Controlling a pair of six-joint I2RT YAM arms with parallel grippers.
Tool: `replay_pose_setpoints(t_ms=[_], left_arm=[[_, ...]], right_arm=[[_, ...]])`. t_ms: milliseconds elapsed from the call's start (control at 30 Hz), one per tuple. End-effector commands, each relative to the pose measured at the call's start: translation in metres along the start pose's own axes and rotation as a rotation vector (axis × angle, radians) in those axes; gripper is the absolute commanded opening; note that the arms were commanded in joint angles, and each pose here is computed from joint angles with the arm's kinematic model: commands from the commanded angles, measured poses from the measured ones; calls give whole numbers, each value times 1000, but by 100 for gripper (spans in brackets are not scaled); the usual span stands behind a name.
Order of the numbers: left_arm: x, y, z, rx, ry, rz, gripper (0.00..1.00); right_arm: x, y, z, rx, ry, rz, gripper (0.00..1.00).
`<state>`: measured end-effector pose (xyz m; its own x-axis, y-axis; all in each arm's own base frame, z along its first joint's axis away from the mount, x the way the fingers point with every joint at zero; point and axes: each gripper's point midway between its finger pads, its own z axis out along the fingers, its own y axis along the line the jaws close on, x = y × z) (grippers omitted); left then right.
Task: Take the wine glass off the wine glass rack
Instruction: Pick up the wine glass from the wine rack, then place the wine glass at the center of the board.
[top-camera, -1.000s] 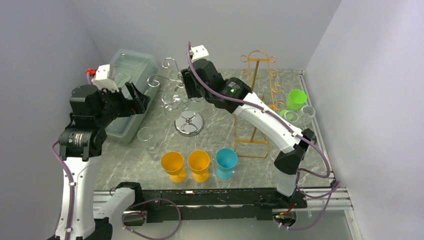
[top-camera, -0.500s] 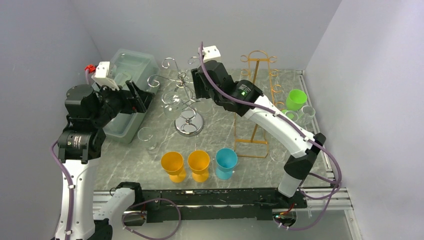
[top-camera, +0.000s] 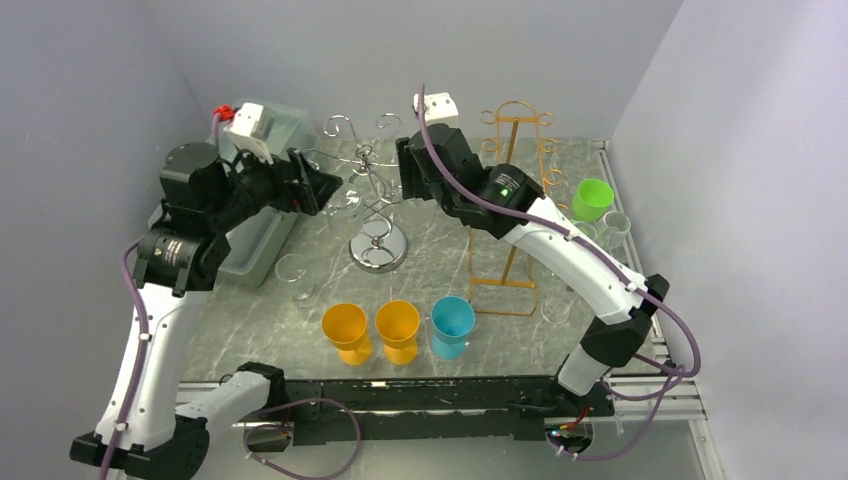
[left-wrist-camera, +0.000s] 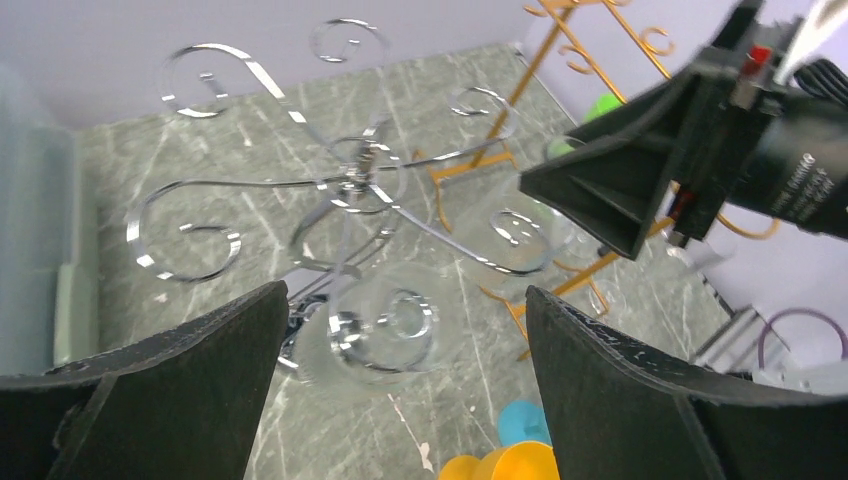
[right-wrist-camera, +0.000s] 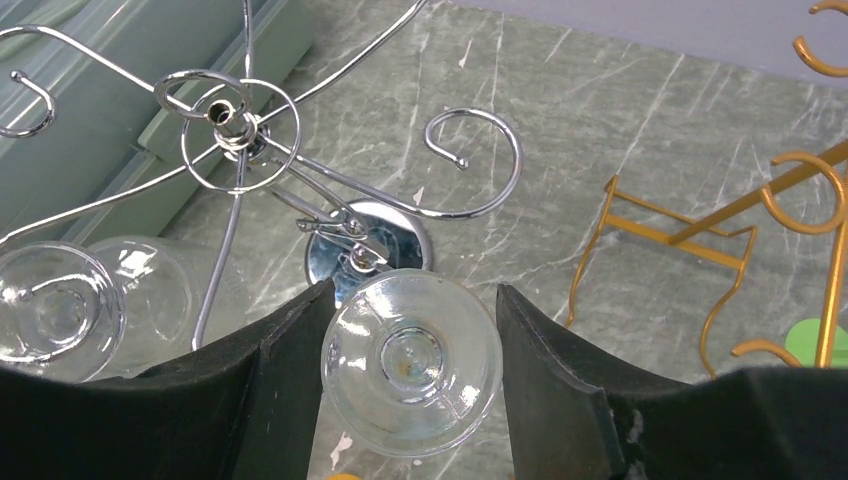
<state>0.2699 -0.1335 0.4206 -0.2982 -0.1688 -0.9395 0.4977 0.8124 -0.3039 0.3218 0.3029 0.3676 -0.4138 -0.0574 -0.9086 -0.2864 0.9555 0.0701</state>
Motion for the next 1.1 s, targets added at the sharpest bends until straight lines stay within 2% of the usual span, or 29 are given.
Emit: replay_pose_setpoints(t_ms=[0, 333, 467, 800, 1067], left_arm=[[-24, -32, 6, 72, -86, 118, 93], [-19, -80, 28, 196, -123, 217, 93], [-14, -89, 33, 227, -128, 198, 92], [-18, -123, 38, 356, -71, -115, 85], [-24, -136, 36, 369, -7, -347, 76]], right_arm=[[-32, -16, -30, 8, -95, 86, 27], [-41, -31, -61, -2, -111, 121, 27], [-46, -34, -72, -23, -122, 136, 27], [-75, -46, -113, -79, -209, 198, 27], [-104, -45, -140, -156, -304, 250, 27]])
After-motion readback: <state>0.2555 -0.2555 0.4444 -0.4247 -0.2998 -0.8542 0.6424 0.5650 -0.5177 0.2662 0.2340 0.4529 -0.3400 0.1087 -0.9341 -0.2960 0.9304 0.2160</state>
